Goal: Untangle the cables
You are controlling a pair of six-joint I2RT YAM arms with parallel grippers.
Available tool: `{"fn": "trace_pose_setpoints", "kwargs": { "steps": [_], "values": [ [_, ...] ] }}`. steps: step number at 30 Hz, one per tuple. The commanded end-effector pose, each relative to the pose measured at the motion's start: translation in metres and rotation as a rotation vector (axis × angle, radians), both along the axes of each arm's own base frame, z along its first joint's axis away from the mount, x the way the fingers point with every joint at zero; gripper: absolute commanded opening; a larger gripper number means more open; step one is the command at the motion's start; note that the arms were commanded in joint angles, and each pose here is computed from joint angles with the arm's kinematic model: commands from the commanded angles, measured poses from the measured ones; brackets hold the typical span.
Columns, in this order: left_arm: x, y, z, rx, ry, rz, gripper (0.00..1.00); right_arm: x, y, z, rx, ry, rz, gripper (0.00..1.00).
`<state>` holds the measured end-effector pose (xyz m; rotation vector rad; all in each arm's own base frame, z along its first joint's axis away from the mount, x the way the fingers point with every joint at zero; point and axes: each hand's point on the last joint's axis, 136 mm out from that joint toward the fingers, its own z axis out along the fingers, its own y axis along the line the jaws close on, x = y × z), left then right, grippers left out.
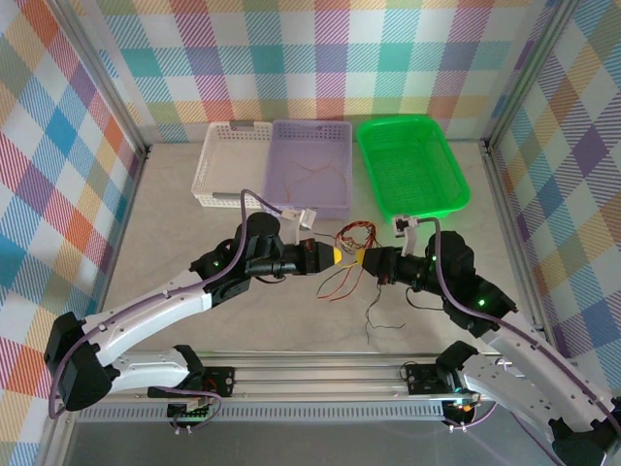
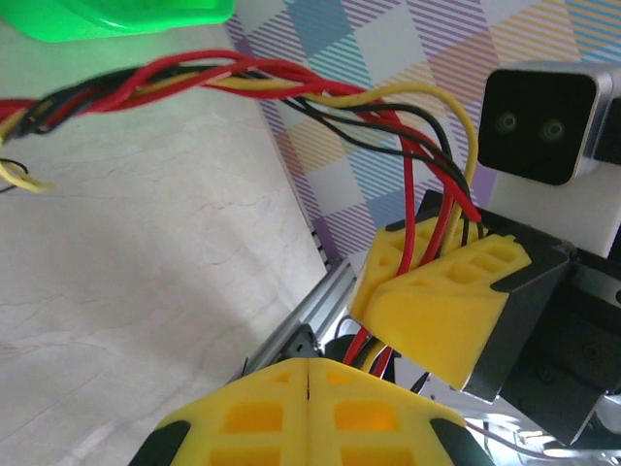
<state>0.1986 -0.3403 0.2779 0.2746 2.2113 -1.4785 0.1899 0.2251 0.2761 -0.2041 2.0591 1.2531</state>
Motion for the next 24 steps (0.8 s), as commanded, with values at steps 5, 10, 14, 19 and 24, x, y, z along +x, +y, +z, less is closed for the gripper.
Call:
{"fn": "trace_pose_setpoints", "kwargs": {
  "steps": [5,10,14,19,24],
  "values": [
    [0.009,0.021,0.003,0.078,-0.034,0.132,0.00,0.007,-0.008,-0.036,-0.081,0.031,-0.056,0.33],
    [0.017,0.031,-0.010,0.152,-0.016,0.198,0.00,0.011,-0.012,-0.051,-0.107,0.044,-0.082,0.57],
    [0.020,0.032,-0.015,0.163,0.001,0.216,0.00,0.013,-0.010,-0.061,-0.120,0.020,-0.063,0.63],
    [0.026,0.040,-0.002,0.162,-0.019,0.256,0.00,0.018,-0.019,-0.079,-0.168,-0.042,-0.102,0.68],
    [0.025,0.046,-0.009,0.208,-0.002,0.262,0.00,0.013,-0.011,-0.083,-0.144,-0.110,-0.036,0.65]
  ]
}}
